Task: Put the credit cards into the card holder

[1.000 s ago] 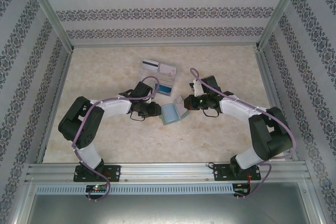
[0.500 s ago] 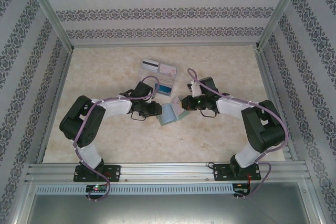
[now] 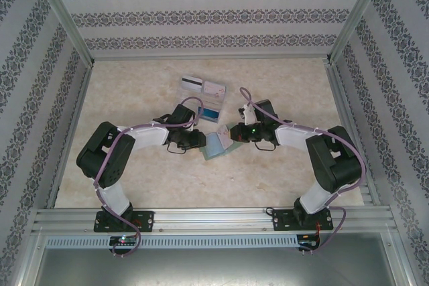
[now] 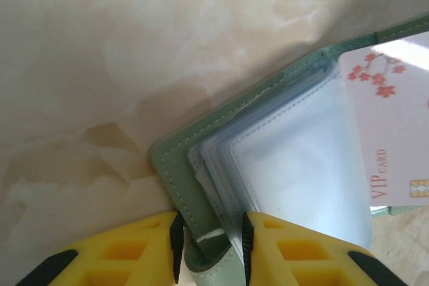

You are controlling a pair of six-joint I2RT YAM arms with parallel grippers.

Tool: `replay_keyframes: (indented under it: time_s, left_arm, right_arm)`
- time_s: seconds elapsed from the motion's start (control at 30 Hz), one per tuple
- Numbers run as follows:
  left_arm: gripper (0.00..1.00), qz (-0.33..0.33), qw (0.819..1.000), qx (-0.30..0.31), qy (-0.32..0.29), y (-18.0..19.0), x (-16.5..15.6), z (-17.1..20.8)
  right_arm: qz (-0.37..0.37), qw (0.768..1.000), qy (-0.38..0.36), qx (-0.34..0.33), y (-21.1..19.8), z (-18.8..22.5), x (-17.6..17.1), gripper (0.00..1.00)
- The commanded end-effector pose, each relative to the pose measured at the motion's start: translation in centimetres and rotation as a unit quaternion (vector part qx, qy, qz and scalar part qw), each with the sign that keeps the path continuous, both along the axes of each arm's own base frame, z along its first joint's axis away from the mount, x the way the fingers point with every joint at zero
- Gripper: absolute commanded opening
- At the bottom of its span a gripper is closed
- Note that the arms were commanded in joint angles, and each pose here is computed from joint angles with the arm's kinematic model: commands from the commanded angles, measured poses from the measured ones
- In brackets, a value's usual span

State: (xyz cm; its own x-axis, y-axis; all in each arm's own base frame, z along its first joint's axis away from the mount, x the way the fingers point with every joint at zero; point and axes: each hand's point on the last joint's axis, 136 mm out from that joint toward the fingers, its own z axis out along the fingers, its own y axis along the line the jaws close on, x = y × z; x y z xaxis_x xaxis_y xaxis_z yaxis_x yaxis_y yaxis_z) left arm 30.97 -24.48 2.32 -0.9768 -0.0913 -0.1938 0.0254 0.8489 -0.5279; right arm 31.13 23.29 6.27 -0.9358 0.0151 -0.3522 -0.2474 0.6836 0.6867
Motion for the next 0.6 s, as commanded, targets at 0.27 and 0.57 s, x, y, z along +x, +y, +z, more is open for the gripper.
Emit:
replay_keyframes:
  time_s: [0.27,0.57]
  left_arm:
    - [0.25,-0.008,1.000,0.025,0.002,0.4,-0.4,-1.0]
    - [0.24,-0.007,1.000,0.025,-0.001,0.4,-0.4,-0.8]
  right_arm:
    - [0.009,1.000,0.002,0.027,0.5,0.7,-0.4,0.00]
    - [0.000,0.999,0.032,0.012,0.1,-1.5,-1.3,0.00]
